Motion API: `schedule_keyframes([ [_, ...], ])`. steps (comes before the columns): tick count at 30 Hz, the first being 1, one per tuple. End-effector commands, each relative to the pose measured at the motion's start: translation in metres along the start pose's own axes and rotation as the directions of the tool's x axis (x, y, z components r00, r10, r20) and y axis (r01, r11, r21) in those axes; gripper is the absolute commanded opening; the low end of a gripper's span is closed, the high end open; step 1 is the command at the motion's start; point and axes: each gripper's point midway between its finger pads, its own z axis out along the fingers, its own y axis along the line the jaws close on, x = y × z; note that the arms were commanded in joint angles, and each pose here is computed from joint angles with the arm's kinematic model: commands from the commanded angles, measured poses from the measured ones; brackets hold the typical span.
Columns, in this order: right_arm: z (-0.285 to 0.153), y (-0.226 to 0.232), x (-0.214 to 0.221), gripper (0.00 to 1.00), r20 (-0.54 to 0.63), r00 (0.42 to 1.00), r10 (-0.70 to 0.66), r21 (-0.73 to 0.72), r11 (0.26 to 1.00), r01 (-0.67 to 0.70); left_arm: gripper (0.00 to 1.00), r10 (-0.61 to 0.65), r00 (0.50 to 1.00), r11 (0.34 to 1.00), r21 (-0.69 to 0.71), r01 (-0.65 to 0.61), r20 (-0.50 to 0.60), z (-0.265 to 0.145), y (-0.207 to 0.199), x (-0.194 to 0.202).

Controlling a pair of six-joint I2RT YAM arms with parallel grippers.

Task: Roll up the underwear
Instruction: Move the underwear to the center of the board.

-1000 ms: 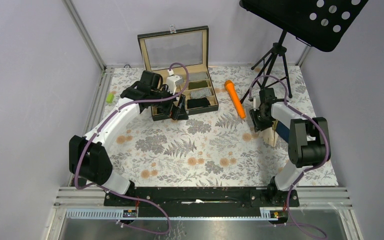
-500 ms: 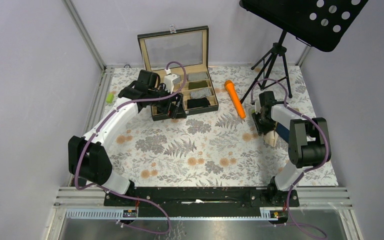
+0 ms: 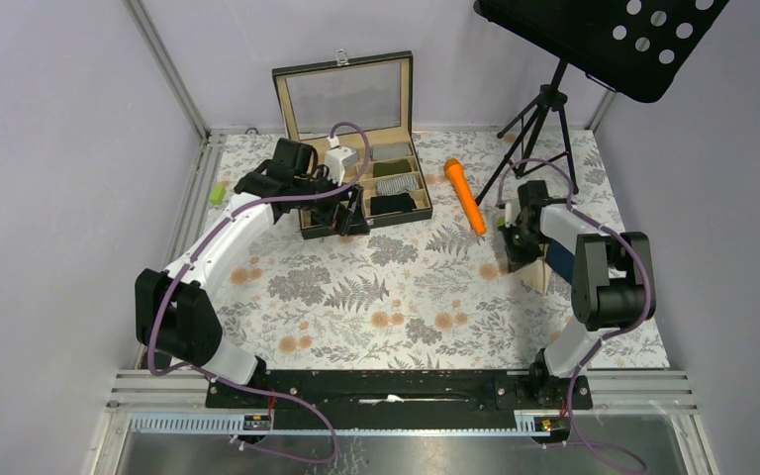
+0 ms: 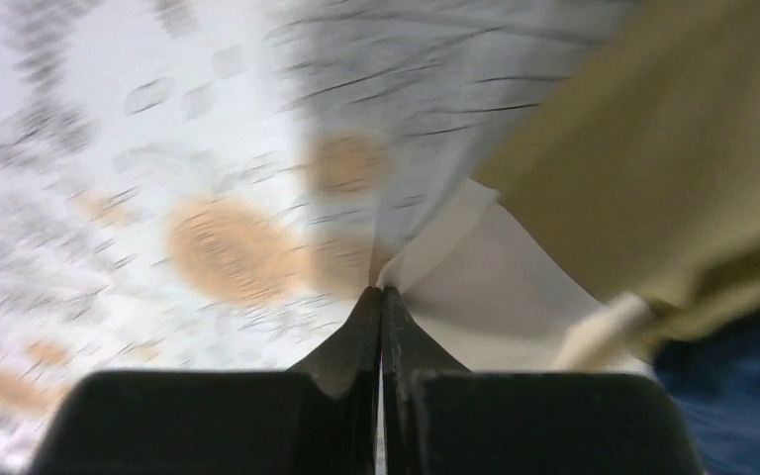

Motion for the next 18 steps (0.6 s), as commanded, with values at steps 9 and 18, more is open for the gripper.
schedule_keyframes([
  [9,-0.091,0.198,0.058,0.0,0.115,0.863,-0.492,-0.564,0.683,0.464,0.95,0.209,0.975,0.973,0.081,-0.215,0.073,-0.013,-0.022,-0.007],
  [18,-0.123,0.257,0.029,0.0,0.219,0.824,-0.522,-0.691,0.513,0.509,0.94,0.459,0.884,0.882,0.071,-0.465,0.092,-0.022,-0.037,0.024],
])
